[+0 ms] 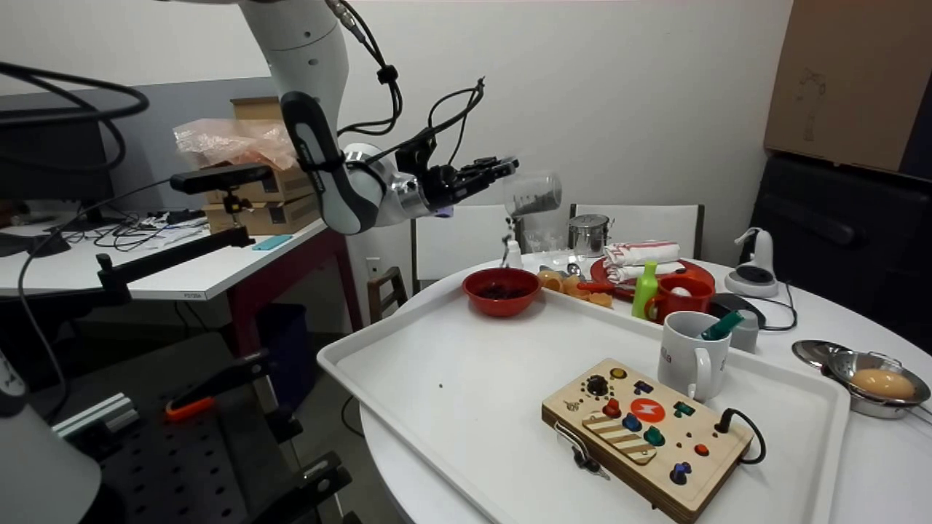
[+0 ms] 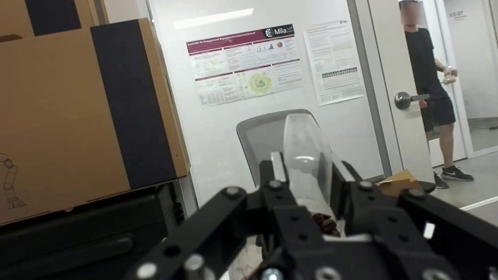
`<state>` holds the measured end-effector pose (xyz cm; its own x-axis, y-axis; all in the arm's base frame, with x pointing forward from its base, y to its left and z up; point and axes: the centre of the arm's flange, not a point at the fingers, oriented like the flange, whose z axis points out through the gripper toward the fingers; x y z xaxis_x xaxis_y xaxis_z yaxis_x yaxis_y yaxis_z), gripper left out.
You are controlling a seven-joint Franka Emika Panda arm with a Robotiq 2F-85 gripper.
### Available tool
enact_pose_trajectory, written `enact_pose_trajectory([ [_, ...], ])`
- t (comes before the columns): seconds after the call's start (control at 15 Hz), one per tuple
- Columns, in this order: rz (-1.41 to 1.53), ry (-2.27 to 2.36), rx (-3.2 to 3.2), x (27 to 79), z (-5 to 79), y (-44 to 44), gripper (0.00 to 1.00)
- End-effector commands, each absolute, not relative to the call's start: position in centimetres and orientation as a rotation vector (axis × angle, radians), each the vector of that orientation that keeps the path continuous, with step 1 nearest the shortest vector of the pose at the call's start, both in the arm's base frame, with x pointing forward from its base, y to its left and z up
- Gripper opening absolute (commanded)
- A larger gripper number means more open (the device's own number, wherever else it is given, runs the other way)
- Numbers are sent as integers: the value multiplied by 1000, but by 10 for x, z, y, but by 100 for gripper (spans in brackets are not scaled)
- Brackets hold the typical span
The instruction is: Pour the contents of the jug into the red bowl
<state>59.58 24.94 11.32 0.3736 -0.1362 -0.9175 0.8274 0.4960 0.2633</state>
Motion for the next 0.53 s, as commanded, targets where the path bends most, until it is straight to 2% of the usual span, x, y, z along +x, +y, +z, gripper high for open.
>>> enact_pose_trajectory([
  [0.0,-711,915,818,604,111,257,7],
  [0.47,-695,858,806,600,104,256,7],
])
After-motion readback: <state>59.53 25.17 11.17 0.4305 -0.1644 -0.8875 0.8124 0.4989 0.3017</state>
